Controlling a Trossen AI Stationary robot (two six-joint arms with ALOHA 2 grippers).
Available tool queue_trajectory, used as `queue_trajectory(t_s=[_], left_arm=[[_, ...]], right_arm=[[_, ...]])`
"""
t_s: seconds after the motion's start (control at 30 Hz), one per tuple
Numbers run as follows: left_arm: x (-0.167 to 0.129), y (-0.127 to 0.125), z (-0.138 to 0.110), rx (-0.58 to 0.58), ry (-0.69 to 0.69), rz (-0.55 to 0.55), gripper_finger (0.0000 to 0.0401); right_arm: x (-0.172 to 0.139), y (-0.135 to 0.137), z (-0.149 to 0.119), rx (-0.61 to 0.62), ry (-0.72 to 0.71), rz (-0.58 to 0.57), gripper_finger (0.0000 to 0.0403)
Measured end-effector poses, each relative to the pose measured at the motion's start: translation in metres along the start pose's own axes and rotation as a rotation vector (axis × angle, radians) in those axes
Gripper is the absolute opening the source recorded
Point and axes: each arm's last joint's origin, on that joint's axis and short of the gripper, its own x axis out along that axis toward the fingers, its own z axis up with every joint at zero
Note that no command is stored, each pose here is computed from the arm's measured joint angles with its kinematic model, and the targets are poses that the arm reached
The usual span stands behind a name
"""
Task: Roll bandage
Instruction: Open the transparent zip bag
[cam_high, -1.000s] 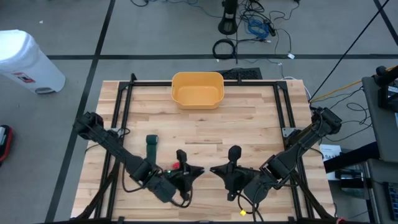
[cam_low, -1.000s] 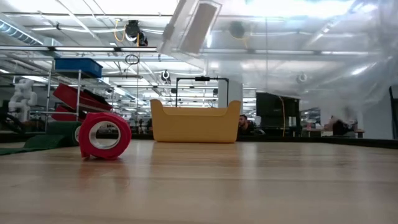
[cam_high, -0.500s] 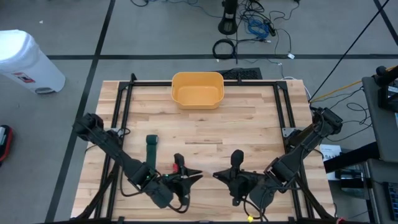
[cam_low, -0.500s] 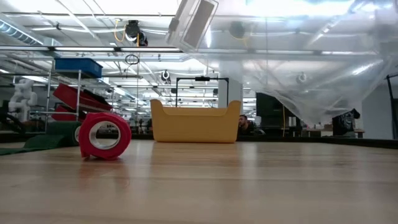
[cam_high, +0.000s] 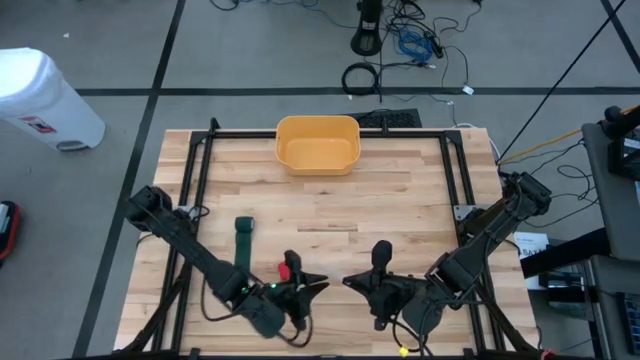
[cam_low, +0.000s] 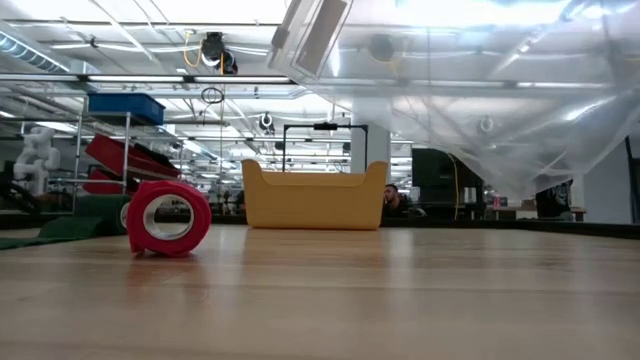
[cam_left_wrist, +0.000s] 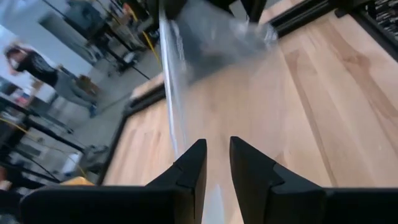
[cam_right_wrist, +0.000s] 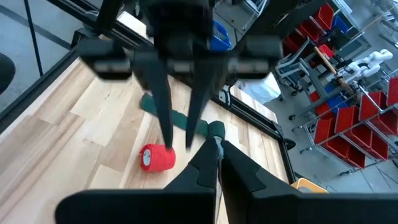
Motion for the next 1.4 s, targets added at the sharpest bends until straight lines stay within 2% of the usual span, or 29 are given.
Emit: queue_trajectory(t_s=[0.13,0.27,0.4,0.57,0.97,1.17,1.27,1.4], left_arm=[[-0.009,-0.003,0.004,0.04,-0.019,0.07,0.0077],[-0.011,-0.003,0.01,0.007,-0.058,0.083,0.0077],[-0.007,-0.001,0.011,-0.025,-0.073,0.024,0.0077],[0.005,0.004,0.006,-0.082,-0.064,-0.119,0.0077],[0.011,0.006,0.004,-0.08,-0.05,-0.116,0.0077],[0.015,0.009,0.002,-0.083,-0.042,-0.106,0.0076],[0.017,0.008,-0.004,-0.07,-0.026,-0.103,0.006],[0.019,0.007,-0.007,-0.063,-0.015,-0.09,0.0015]], right_arm=[[-0.004,0.004,0.0,-0.039,-0.002,0.018,0.0],[-0.007,0.008,0.001,-0.074,-0.021,0.082,0.0],[-0.007,0.01,0.001,-0.082,-0.034,0.137,0.0],[-0.007,0.01,0.001,-0.082,-0.037,0.15,0.0],[-0.007,0.01,0.001,-0.102,-0.041,0.157,0.0],[-0.007,0.012,0.002,-0.112,-0.052,0.199,0.0],[-0.007,0.012,0.002,-0.113,-0.052,0.2,0.0],[-0.007,0.012,0.002,-0.113,-0.051,0.201,0.0]])
